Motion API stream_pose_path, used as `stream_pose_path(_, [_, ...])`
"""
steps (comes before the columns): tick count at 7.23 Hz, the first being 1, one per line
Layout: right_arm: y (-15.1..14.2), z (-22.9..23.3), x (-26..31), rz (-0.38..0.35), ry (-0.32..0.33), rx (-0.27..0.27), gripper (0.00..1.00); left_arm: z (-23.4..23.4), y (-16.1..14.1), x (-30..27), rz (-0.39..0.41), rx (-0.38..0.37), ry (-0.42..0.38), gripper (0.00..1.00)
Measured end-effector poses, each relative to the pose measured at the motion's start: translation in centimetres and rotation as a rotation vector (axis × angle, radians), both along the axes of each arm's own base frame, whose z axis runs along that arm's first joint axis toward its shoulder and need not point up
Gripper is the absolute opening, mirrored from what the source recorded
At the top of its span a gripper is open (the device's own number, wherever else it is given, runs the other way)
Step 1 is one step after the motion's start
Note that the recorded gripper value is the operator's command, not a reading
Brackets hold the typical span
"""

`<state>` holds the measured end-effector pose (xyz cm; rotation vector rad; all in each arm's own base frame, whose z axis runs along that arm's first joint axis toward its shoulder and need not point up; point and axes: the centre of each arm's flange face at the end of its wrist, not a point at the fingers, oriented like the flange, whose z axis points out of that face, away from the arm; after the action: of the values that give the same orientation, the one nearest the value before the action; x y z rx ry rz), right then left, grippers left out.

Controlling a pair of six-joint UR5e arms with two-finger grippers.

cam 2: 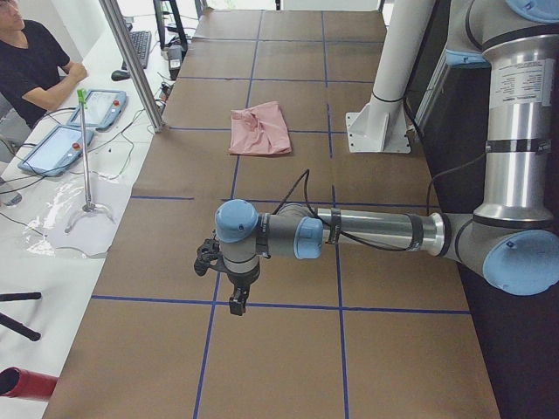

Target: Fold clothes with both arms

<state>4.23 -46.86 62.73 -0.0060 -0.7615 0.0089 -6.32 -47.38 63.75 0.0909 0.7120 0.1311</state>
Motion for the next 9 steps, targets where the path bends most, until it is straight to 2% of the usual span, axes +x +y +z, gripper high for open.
stream_pose_path(9, [0.01,0.04,-0.02,-0.003,-0.002,0.001,1.00,-0.04,0.01,0.04,-0.015,-0.012,0.005,1.00])
